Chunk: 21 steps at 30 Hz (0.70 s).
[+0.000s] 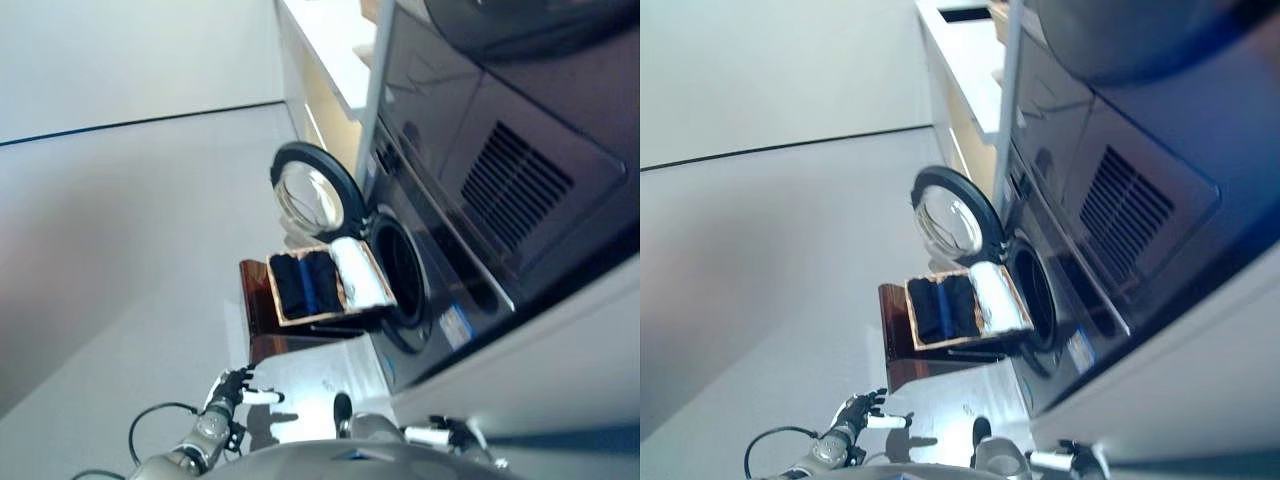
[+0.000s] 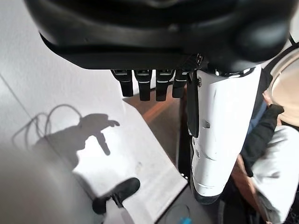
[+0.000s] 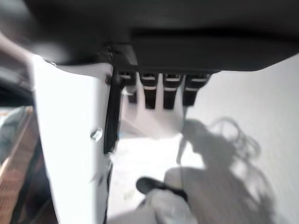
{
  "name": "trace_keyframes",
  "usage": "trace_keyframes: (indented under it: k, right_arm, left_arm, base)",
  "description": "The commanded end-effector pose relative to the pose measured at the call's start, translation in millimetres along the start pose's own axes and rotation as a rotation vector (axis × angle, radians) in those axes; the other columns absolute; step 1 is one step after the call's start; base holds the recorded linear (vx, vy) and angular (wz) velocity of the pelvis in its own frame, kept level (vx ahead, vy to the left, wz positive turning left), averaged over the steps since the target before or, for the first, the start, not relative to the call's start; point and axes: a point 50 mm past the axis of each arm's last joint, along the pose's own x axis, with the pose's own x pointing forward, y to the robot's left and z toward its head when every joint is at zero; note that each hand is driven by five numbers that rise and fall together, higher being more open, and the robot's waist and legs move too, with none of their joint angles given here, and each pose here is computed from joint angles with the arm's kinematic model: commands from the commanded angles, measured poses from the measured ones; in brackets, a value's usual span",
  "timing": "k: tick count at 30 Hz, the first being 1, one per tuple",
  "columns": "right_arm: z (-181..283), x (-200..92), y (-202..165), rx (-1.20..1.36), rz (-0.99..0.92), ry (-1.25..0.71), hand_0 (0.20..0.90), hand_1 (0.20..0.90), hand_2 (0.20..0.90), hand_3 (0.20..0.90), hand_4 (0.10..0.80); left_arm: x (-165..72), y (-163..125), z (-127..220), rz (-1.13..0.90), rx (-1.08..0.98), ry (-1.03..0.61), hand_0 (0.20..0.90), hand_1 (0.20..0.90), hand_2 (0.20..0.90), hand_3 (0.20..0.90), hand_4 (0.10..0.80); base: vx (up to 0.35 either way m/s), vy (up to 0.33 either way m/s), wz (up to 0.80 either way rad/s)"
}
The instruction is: Pick up the clothes and place them into the washing machine
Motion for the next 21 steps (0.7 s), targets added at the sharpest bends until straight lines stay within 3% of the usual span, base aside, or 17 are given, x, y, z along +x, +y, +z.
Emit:
trace_keyframes:
  k: [1, 5, 15, 21]
  right_arm:
    - [106, 2, -47, 0.027, -0.159, -0.374, 0.900, 0.900, 0.900, 0.900, 0.800]
    - [120, 0, -41, 0.040, -0.147, -0.421, 0.900, 0.900, 0.900, 0.900, 0.800]
    - [107, 2, -28, 0.049, -0.112, -0.371, 0.900, 0.900, 0.900, 0.900, 0.800]
    - [139, -3, -33, 0.051, -0.115, -0.464, 0.900, 0.900, 0.900, 0.900, 0.800]
  left_arm:
    - [7, 31, 39, 0.074, 0.061, -0.165, 0.900, 0.900, 0.900, 0.900, 0.800]
    - [7, 35, 38, 0.099, 0.056, -0.165, 0.900, 0.900, 0.900, 0.900, 0.800]
    - [5, 38, 19, 0.125, 0.032, -0.084, 0.900, 0.900, 0.900, 0.900, 0.800]
    - [6, 56, 37, 0.148, 0.105, -0.164, 0.900, 0.900, 0.900, 0.900, 0.800]
  base:
    - [0.220, -0.050, -0.45]
    - [0.236, 0.088, -0.25]
    - [0.270, 0.255, -0.50]
    - [0.129, 0.327, 0.08]
